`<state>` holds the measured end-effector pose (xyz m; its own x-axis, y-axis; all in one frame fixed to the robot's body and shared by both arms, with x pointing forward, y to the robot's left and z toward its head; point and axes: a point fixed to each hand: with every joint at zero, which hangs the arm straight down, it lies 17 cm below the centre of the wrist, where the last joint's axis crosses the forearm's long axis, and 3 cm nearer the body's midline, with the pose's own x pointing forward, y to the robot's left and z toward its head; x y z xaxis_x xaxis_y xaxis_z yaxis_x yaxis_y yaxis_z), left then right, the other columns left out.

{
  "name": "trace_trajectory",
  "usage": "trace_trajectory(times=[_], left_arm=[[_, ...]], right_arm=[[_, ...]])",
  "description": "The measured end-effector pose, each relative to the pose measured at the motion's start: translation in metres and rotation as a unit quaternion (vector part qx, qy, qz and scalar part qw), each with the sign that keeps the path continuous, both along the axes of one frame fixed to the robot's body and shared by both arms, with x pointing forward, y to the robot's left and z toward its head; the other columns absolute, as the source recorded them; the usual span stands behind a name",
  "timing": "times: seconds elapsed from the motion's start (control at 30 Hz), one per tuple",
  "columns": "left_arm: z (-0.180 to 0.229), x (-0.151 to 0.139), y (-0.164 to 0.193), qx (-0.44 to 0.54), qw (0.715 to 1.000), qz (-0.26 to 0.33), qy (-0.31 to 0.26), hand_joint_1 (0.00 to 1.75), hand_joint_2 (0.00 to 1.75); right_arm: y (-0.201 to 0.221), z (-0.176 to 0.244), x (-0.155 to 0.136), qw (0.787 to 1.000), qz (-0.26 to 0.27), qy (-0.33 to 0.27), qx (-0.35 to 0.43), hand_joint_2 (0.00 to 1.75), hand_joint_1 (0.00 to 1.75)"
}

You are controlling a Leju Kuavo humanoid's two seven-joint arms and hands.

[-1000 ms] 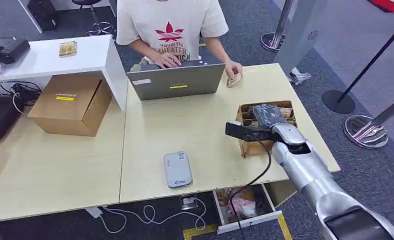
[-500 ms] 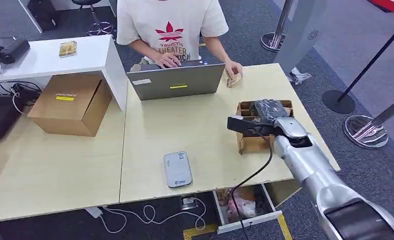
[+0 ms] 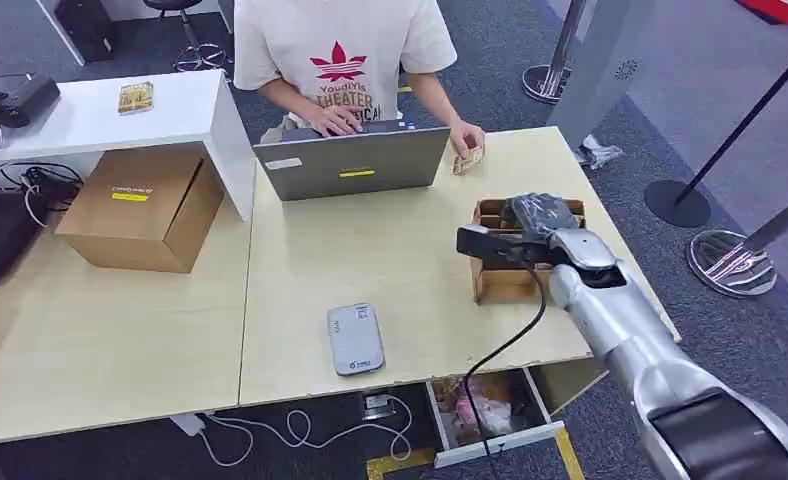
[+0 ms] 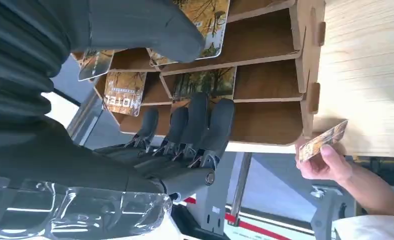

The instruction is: Pass the card to the sensor for recognition and then transmit it.

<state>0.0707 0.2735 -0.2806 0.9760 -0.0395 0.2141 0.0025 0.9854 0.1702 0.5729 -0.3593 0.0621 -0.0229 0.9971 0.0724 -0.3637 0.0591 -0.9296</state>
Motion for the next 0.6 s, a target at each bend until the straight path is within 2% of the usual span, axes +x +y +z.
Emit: trace_trajectory(times=[0.23, 0.37, 0.5, 0.6], left_arm=[[0.0001, 0.0005, -0.0002, -0.001, 1.000, -0.002, -0.001, 0.00, 0.00], [0.0001, 0.0006, -0.0005, -0.001, 1.000, -0.003, -0.002, 0.00, 0.00], [0.0001, 0.0006, -0.0005, -0.001, 1.000, -0.003, -0.002, 0.00, 0.00], [0.0001, 0.0006, -0.0004, -0.001, 1.000, -0.002, -0.002, 0.00, 0.00]], right_arm=[[-0.0005, -0.0014, -0.0008, 1.000, 0.000, 0.005, 0.002, 1.75, 0.77], [-0.0014, -0.0054, -0.0037, 1.000, 0.002, 0.016, 0.008, 1.75, 0.91], [-0.0020, -0.0075, -0.0053, 1.000, 0.003, 0.022, 0.008, 1.75, 0.87], [-0.0013, -0.0087, -0.0060, 1.000, 0.004, 0.023, 0.009, 1.75, 0.96]])
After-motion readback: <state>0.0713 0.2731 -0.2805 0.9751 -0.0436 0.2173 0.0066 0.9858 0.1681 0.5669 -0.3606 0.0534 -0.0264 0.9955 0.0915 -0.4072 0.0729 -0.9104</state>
